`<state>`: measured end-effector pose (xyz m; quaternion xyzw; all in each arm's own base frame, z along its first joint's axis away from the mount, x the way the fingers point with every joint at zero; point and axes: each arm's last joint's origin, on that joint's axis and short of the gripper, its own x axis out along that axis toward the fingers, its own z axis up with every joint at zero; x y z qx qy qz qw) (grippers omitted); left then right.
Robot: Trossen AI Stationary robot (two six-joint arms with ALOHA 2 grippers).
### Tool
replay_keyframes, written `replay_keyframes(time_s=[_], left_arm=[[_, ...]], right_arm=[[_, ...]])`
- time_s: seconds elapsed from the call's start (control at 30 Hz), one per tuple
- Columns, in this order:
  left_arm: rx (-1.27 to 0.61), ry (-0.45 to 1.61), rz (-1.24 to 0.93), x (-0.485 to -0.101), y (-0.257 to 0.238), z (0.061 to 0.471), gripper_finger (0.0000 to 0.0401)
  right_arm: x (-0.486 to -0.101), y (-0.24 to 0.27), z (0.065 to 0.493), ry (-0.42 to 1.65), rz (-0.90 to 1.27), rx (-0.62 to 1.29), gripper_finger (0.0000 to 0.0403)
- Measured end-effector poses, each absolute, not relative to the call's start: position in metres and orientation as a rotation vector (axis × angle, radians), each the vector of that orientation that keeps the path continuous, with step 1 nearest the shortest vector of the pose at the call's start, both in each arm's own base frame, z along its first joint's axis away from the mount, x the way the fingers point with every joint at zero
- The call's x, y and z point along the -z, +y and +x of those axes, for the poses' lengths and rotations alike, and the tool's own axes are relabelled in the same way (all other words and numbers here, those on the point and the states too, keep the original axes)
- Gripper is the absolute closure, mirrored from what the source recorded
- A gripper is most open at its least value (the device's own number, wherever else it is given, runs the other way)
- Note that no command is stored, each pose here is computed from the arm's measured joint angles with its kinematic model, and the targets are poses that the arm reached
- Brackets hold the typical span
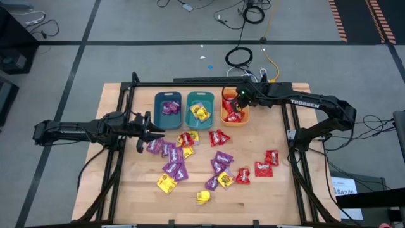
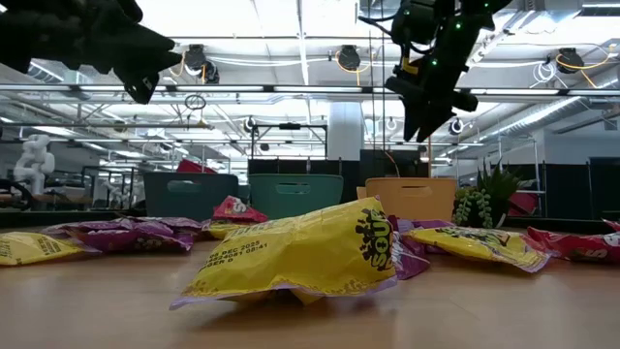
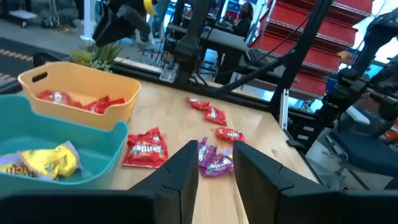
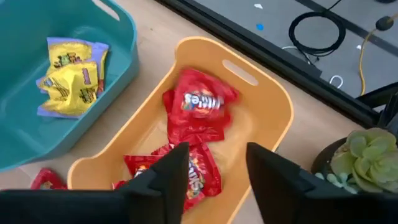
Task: Sort candy
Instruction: Put the violet candy into the blue bin
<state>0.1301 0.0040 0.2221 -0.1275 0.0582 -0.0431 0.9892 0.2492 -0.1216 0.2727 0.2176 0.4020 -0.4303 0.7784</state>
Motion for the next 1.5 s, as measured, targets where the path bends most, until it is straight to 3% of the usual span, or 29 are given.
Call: replay_keyframes(time_s=[0.2, 0.37, 0.5, 0.63, 0.93, 1.23, 1.5], left_arm=[[0.091, 0.099, -0.212, -0.224, 0.004, 0.13, 0.0292], [0.079, 0.119, -0.216, -0.222, 0.005, 0.13, 0.0289], [0.06, 0.125, -0.218, -0.221, 0.007, 0.13, 0.0263], [0.083, 0.113, -0.212, -0.222, 0.006, 0.13, 0.0242], [0.078, 0.127, -0.25, -0.221, 0.006, 0.129, 0.024], [-0.313, 0.289, -0.478, -0.219, 0.008, 0.123, 0.0244], [-0.401, 0.495, -0.565, -0.223, -0.007, 0.122, 0.0244]], right_arm=[[-0.274, -0.119, 0.249, 0.838, 0.583, 0.907, 0.0217], [-0.273, -0.115, 0.251, 0.849, 0.735, 0.806, 0.0213], [-0.271, -0.11, 0.249, 0.894, 0.816, 0.769, 0.0215], [-0.27, -0.102, 0.249, 0.938, 0.819, 0.744, 0.0215], [-0.269, -0.086, 0.254, 0.988, 0.735, 0.666, 0.0215], [-0.269, -0.065, 0.26, 1.026, 0.632, 0.57, 0.0215], [-0.268, -0.043, 0.261, 1.082, 0.551, 0.502, 0.0215]])
